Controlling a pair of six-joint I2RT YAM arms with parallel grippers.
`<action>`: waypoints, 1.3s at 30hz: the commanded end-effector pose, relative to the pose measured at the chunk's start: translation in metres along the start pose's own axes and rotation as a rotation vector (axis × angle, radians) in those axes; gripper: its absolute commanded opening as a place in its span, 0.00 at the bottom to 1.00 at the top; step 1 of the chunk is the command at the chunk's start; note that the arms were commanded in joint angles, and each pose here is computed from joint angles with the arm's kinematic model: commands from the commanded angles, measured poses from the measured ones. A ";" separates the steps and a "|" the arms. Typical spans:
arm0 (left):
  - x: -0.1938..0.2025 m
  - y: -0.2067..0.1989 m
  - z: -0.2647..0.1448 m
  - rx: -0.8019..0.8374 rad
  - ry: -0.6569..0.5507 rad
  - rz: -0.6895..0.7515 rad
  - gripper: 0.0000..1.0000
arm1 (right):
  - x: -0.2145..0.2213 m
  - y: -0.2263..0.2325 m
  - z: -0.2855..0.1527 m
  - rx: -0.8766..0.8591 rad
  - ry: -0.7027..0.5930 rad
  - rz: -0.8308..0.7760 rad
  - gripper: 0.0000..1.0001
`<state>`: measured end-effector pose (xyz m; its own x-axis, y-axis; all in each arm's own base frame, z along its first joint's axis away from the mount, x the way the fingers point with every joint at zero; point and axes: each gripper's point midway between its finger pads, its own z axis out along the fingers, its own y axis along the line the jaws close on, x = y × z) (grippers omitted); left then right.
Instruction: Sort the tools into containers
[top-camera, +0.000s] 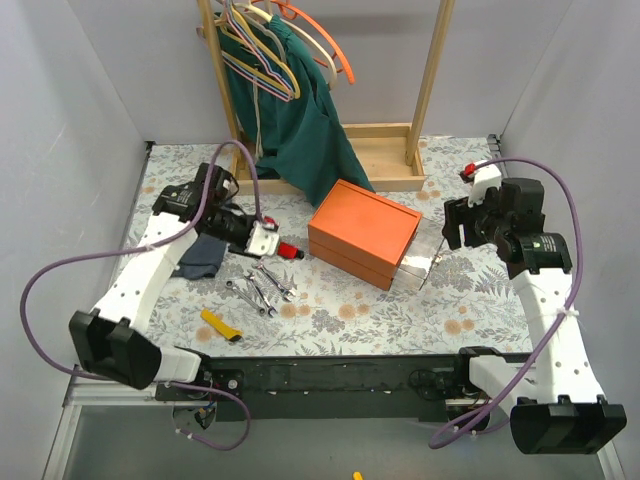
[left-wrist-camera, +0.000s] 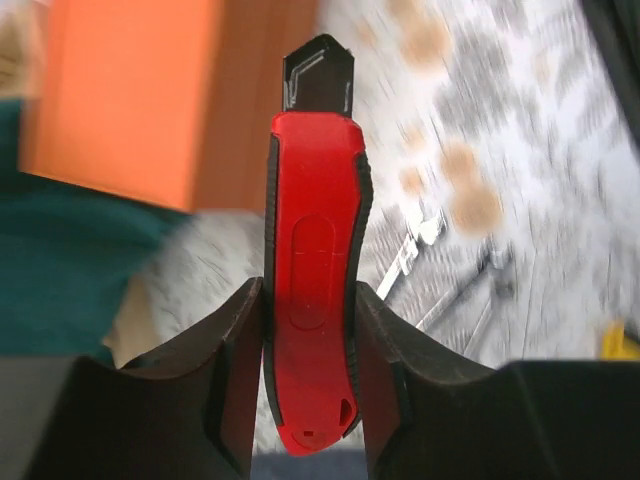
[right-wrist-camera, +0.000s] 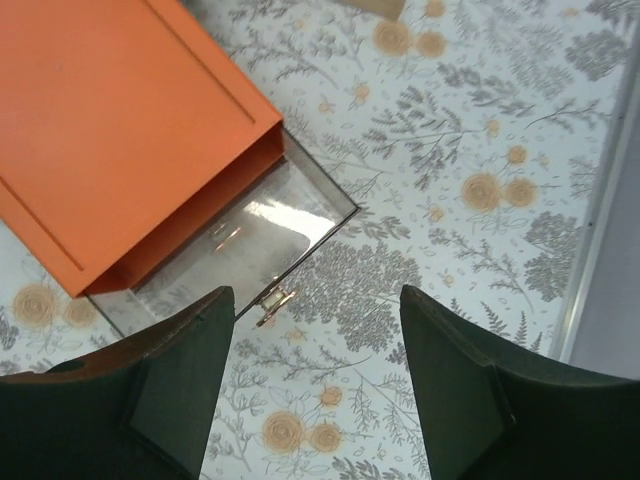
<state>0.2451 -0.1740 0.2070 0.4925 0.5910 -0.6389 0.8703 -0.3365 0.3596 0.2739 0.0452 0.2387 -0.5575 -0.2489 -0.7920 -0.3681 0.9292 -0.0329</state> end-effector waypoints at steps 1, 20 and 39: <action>-0.128 0.045 -0.026 -0.124 -0.468 -0.201 0.00 | -0.034 -0.028 -0.015 0.164 -0.127 0.042 0.75; -0.255 0.193 0.168 -0.198 -0.558 -1.106 0.00 | -0.006 -0.079 0.000 0.353 -0.065 0.189 0.75; -0.230 0.182 0.207 -0.328 -0.424 -1.170 0.80 | 0.011 -0.072 0.004 0.345 -0.071 0.216 0.75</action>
<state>0.2926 -0.5240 0.2238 -0.6462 0.1455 -0.7491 0.6906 0.5293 -0.4929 0.2918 -0.0225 0.2197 -0.5846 -0.0483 -0.8099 0.0091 0.9978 -0.0661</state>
